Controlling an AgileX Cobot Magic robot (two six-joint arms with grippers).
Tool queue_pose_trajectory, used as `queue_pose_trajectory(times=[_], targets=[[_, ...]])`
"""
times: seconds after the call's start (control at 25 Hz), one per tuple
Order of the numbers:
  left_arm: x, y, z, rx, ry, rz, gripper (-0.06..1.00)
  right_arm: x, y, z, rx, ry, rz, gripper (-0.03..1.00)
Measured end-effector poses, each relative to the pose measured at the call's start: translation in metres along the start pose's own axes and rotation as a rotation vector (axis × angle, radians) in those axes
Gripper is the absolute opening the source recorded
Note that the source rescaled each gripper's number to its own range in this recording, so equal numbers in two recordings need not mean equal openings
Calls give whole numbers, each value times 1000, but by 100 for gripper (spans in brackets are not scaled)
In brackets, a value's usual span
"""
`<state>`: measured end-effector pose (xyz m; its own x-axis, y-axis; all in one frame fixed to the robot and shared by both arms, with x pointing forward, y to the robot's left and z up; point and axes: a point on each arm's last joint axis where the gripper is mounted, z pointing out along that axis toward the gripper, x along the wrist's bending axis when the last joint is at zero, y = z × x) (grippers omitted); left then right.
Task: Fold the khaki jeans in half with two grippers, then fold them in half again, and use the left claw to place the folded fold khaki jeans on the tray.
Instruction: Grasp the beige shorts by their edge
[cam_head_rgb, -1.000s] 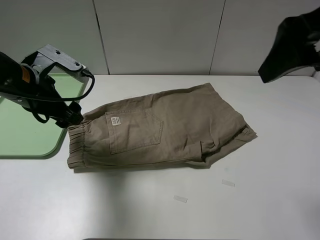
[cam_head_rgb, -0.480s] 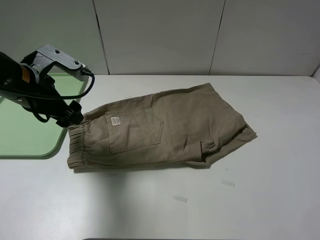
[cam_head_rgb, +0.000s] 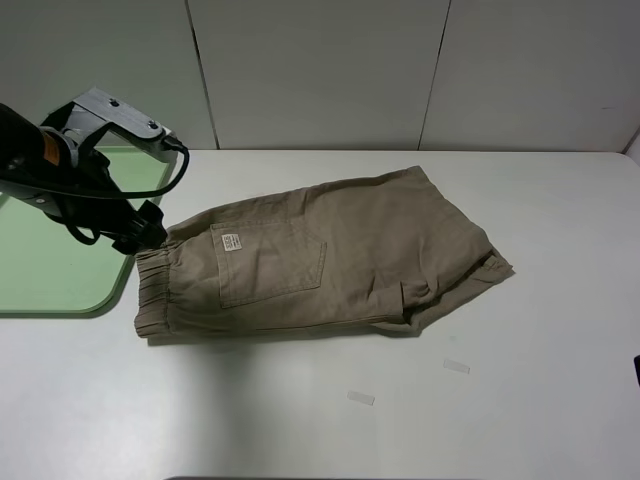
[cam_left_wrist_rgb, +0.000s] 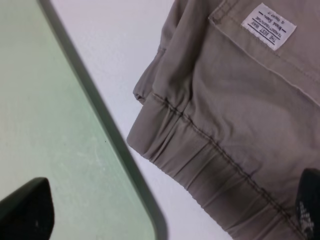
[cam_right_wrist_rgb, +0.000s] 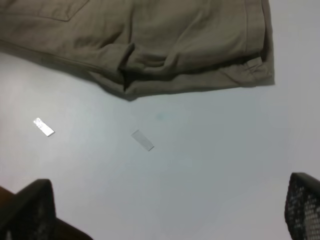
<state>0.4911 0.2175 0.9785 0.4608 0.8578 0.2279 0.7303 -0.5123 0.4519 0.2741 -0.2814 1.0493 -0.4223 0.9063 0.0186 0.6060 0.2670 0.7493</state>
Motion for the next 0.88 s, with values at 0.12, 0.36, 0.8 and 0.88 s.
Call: queue_pose_trajectory(times=[0.12, 0.36, 0.8, 0.88], targets=[[0, 0, 0, 0, 0, 0, 96, 0, 0, 0, -1, 0, 0, 100], [0, 0, 0, -2, 0, 0, 96, 0, 0, 0, -1, 0, 0, 100], [0, 1, 0, -7, -1, -1, 96, -4, -12, -18, -141, -160, 127, 100], [0, 1, 0, -7, -2, -3, 96, -3, -18, -26, -208, -220, 163, 100]])
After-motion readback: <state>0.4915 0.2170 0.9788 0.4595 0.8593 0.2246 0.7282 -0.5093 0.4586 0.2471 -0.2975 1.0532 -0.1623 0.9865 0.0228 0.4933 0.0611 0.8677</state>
